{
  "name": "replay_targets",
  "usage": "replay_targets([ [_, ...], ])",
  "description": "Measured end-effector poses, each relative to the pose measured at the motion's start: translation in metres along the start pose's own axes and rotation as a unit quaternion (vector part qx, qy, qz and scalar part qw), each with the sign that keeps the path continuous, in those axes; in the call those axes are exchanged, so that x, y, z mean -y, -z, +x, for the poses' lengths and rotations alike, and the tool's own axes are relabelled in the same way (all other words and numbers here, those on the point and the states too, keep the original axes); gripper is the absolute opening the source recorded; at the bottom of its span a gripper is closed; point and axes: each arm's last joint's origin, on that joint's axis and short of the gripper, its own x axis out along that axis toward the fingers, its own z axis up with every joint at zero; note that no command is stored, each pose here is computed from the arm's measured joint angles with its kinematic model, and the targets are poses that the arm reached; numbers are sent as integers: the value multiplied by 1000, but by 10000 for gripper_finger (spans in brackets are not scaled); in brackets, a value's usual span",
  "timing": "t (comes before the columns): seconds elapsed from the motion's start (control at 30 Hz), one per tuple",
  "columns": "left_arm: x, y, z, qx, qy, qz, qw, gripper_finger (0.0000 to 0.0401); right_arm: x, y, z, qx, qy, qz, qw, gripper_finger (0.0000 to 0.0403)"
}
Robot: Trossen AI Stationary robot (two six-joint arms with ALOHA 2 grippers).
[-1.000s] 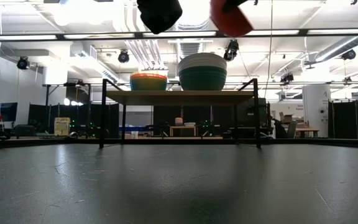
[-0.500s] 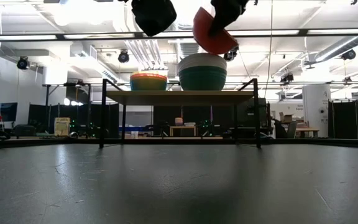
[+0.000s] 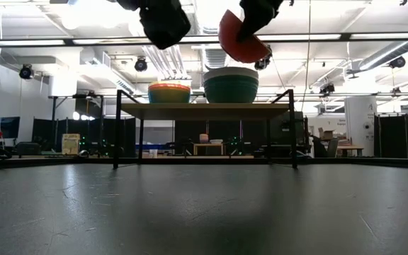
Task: Place and stack bowls onto a shelf
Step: Stack the large orange bowl on top of the large white bowl on the shelf
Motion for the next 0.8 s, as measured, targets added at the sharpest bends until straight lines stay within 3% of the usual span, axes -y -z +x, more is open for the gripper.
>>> replay_targets([
  [0.2, 0, 12, -3, 46, 2, 1, 999, 132, 16, 4, 13, -19, 17, 4, 1000, 8],
  [0.53, 0, 21, -8, 59, -12, 4, 998, 132, 35, 9, 34, -16, -25, -29, 999, 8],
  [0.8, -2, 22, -10, 61, -26, 9, 998, 132, 39, 10, 49, -22, -17, -43, 999, 9],
])
